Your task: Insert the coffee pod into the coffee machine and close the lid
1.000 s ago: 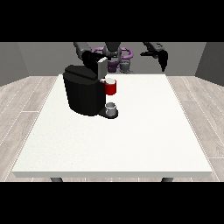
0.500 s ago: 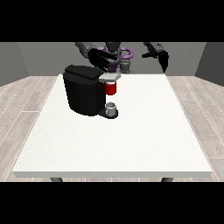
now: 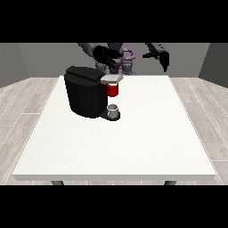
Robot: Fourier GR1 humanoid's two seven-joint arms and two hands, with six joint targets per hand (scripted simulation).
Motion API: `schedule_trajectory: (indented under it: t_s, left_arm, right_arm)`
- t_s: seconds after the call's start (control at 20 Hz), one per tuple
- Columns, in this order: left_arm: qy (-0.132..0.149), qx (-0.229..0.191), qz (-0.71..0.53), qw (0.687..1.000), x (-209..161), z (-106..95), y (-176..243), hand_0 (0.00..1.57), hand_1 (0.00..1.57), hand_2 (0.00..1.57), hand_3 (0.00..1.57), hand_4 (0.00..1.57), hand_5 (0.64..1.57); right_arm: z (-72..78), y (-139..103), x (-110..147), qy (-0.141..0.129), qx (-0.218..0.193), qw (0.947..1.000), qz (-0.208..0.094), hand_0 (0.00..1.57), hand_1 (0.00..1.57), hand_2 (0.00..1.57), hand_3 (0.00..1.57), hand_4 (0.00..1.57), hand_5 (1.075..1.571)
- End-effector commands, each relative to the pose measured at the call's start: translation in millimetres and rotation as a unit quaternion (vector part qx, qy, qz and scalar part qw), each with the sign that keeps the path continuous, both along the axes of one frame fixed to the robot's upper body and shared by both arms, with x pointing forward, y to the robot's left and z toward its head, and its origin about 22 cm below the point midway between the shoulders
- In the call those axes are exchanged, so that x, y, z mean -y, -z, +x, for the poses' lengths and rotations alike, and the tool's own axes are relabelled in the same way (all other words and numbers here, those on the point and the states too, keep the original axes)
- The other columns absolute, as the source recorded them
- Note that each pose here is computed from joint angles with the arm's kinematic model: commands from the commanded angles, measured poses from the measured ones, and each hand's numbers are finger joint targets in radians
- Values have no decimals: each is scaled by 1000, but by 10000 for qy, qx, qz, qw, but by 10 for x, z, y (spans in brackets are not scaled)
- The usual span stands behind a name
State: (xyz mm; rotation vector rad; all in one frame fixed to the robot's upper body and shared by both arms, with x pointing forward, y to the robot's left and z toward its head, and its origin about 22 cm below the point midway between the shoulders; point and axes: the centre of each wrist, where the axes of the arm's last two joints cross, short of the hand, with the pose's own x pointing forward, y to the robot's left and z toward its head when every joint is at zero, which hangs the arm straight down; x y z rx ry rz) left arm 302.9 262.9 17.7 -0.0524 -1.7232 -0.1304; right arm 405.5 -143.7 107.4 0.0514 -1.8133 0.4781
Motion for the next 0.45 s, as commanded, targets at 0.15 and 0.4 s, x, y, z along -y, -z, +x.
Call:
schedule_trajectory:
  t_s: [0.15, 0.4]
  left_arm:
    - [-92, -276, -191, 9994, -28, -105, 255, 0, 0, 0, 0, 205, 1571]
    - [-310, -759, -181, 9965, -133, -333, 523, 0, 0, 0, 0, 192, 1571]
  right_arm:
    - [-426, 500, -223, -608, -317, 9953, 684, 0, 0, 0, 0, 275, 1571]
    - [-823, 937, -110, -78, -1017, 9873, 1215, 0, 0, 0, 0, 157, 1571]
